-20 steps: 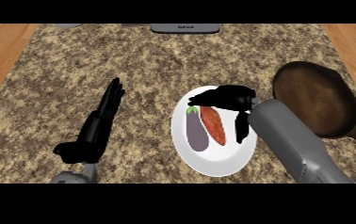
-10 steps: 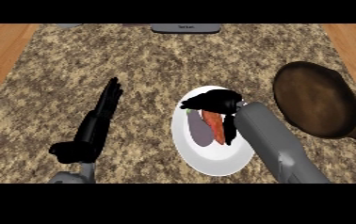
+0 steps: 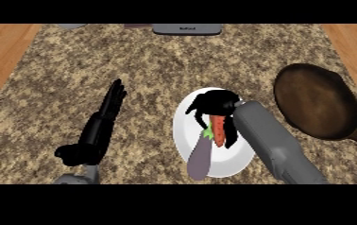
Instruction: Pick the sweet potato from the plate and place it in the pan
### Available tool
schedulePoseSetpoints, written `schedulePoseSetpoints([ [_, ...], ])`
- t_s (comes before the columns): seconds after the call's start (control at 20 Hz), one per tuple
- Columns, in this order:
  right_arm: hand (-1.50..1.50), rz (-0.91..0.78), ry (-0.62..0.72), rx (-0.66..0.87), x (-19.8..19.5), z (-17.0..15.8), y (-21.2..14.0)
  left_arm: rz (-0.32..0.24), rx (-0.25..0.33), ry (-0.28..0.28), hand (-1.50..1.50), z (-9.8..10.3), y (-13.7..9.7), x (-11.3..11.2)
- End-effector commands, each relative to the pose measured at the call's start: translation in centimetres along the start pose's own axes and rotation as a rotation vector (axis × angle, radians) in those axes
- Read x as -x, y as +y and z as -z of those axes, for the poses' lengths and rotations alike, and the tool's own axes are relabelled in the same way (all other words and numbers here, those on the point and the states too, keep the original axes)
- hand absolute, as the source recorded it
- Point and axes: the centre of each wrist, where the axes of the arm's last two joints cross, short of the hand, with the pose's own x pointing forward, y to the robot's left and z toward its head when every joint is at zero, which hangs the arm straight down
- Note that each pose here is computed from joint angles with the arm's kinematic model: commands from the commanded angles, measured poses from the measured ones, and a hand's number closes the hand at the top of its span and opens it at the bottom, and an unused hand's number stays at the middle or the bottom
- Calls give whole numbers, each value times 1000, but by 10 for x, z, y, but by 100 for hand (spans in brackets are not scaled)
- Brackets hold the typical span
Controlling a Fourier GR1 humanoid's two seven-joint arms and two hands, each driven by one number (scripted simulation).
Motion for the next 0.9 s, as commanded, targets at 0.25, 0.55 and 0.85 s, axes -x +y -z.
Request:
schedulePoseSetpoints([
  [0.25,150,-27,-17,124,6,3,11,-12,9,9,0,-5,-1,-2],
  [0.55,150,-18,7,414,15,-26,-17,1,14,11,0,-2,5,-10],
  [0.85,150,77,487,613,23,-73,62,21,-131,76,0,-17,29,6],
])
